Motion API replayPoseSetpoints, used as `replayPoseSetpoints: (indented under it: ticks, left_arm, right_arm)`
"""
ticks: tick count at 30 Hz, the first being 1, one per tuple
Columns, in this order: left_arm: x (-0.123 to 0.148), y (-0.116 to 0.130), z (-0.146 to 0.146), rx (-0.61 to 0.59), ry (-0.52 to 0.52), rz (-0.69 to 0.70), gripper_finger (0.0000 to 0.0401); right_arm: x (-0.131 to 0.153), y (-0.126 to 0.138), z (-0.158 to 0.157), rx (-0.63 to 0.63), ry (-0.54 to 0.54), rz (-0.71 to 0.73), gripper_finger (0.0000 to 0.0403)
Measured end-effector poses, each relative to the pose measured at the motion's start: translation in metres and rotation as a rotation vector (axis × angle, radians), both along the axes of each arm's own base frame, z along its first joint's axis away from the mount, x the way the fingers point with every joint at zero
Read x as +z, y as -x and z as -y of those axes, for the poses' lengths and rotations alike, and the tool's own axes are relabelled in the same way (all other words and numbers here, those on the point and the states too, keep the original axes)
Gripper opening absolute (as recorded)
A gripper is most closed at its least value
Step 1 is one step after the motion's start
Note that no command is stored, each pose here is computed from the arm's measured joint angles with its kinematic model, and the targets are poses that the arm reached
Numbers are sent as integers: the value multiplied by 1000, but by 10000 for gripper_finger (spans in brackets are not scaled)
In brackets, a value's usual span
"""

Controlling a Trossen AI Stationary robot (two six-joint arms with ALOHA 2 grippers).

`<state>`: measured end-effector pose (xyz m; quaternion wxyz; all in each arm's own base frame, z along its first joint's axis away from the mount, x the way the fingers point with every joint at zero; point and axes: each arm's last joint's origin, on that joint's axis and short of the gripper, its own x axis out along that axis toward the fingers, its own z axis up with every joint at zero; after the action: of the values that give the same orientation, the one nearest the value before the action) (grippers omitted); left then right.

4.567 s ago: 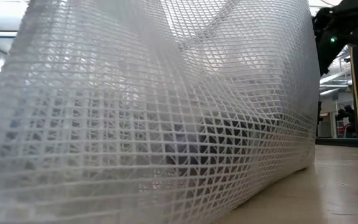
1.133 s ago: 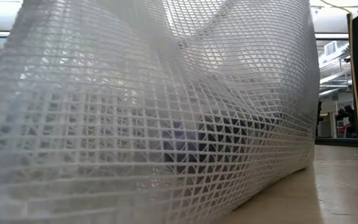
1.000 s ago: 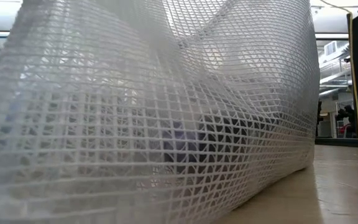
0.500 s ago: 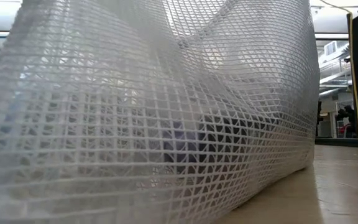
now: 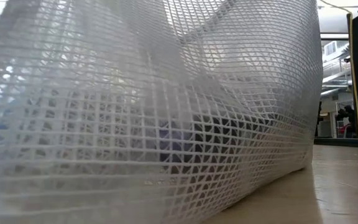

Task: Unpack backpack
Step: Put the small zip bag into the zip bag

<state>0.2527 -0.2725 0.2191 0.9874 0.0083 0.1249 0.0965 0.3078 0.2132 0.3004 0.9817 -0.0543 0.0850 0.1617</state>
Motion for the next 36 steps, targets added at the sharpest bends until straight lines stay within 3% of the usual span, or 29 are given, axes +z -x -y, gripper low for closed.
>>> replayPoseSetpoints:
  ticks: [12, 22, 25, 30, 36]
  left_arm:
    - [0, 0, 0, 1, 0, 1, 0]
    - [0, -5, -5, 23, 7, 4, 20]
    - [0, -5, -5, 25, 6, 3, 33]
    - [0, -5, -5, 25, 6, 3, 56]
    - [0, -5, -5, 25, 5, 3, 77]
  right_arm:
    - [-17, 4, 19, -160, 150, -353, 228]
    - [-18, 9, 12, -106, 147, -370, 177]
    - [-3, 7, 9, -107, 94, -341, 172]
    - [20, 7, 4, -80, 74, -277, 186]
    - [-1, 9, 9, -107, 74, -387, 223]
